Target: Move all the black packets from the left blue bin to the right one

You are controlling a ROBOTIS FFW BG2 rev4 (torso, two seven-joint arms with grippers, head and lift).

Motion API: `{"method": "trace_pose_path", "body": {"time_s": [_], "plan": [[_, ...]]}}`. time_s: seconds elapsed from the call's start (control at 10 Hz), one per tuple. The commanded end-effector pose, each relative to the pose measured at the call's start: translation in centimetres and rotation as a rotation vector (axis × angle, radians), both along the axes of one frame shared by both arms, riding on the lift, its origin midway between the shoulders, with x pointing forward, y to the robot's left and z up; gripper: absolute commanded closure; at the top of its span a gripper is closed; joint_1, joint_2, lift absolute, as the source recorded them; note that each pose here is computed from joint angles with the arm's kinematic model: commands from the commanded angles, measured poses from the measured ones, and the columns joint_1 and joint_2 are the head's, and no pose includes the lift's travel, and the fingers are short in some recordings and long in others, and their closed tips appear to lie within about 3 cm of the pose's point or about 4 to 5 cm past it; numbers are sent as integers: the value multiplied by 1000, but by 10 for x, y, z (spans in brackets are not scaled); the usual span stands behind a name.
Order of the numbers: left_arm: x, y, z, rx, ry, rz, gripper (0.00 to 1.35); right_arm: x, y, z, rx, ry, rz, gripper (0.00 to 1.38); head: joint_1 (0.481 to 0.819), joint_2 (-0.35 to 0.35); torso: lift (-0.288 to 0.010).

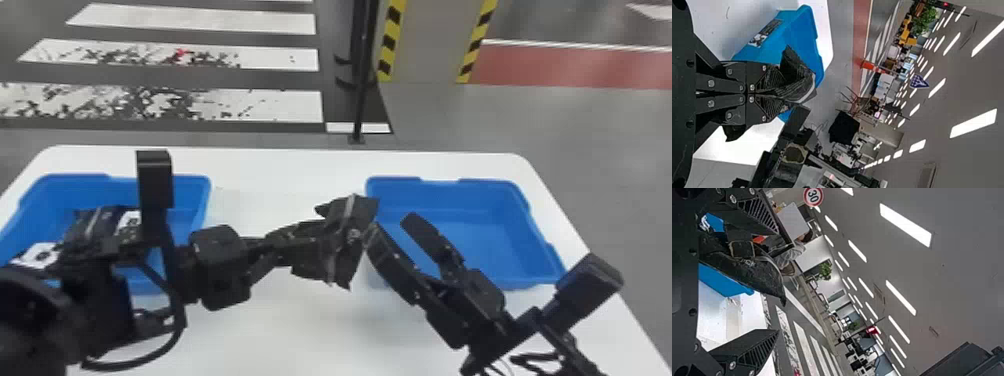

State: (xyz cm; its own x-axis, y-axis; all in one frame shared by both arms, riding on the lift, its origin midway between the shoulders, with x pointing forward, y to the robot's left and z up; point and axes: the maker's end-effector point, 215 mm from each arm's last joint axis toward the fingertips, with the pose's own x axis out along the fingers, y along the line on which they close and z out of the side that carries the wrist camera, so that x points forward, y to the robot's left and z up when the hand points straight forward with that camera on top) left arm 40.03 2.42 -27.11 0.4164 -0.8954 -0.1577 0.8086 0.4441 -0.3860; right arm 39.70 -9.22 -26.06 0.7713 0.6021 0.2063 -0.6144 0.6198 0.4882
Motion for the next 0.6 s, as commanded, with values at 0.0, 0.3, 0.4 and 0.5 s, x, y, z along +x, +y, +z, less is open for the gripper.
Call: {"method": "trace_pose_path", "body": {"time_s": [0.0, 0.3, 0.4, 0.5], "plan": [[-7, -11, 0, -11, 8, -28, 1211, 5, 2, -1, 26, 8, 11, 145, 695, -92, -185], [-16, -24, 0, -16, 19, -63, 1211, 15, 1, 2, 25, -8, 8, 321, 695, -119, -185], [-17, -24, -1, -15, 19, -64, 1211, 16, 1, 3, 19, -13, 6, 823, 695, -125, -185], [-15, -23, 2, -21, 12, -59, 1211, 17, -3, 7, 26, -35, -16, 1030, 695, -129, -185]]}}
